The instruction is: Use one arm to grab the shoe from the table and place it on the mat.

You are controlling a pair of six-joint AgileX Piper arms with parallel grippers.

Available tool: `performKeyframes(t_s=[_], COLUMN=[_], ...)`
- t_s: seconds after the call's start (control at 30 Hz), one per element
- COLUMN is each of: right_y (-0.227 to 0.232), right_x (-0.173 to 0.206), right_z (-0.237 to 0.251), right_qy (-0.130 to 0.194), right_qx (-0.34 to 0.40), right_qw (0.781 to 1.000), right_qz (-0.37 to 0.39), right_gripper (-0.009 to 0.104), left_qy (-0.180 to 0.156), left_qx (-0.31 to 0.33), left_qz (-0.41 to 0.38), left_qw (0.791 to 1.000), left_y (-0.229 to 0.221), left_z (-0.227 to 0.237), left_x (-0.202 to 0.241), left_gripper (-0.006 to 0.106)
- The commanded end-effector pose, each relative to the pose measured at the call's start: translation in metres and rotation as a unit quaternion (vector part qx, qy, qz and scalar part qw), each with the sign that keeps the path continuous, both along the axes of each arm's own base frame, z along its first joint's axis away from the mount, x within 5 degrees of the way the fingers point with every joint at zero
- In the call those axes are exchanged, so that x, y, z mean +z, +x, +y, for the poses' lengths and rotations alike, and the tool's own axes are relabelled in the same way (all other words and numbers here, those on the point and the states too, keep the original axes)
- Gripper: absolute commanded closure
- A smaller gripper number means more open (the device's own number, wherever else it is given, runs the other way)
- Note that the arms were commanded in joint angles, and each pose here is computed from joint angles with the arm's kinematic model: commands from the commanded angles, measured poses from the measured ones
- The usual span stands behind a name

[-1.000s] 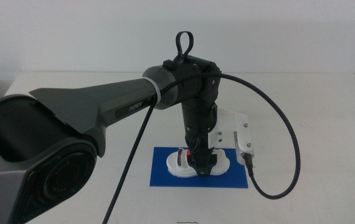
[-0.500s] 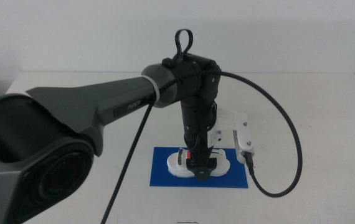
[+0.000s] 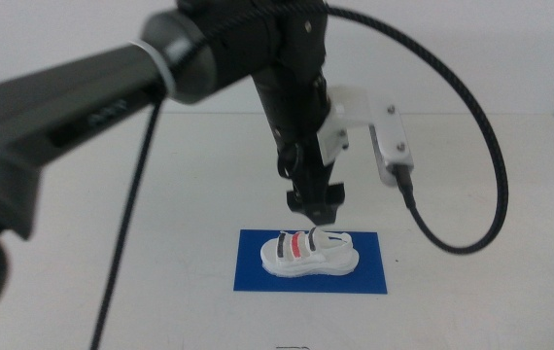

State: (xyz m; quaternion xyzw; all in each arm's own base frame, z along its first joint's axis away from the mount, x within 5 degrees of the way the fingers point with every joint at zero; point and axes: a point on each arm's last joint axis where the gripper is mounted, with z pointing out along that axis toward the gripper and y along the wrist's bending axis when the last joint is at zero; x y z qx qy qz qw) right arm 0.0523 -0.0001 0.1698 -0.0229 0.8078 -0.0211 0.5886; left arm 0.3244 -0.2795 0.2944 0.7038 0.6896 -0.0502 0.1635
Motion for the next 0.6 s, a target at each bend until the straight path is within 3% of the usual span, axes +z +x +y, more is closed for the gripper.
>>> performKeyframes(t_s=[0.0,0.17,0.43,0.57], right_y=[0.000,0.000,0.000,0.000], right_x=[0.012,0.012,0.012,0.012], right_z=[0.000,0.000,0.000,0.000], right_qy=[-0.011,-0.011,-0.011,-0.011], right_qx=[0.002,0.002,0.002,0.002], right_qw=[0.999,0.999,0.999,0.999], right_qz=[-0.047,-0.047,-0.047,-0.047], right_gripper=[0.001,0.001,0.001,0.001], left_qy=[-0.047,-0.091,-0.128,-0.174], left_qx=[0.018,0.114,0.243,0.328], left_qz=[-0.044,-0.031,-0.023,-0.043], left_qw=[0.998,0.989,0.961,0.927], left_y=[-0.012,-0.018,-0.025,-0.038], left_z=[0.016,0.043,0.099,0.141], left_x=[0.053,0.084,0.125,0.154], left_gripper=[0.015,0.015,0.015,0.015])
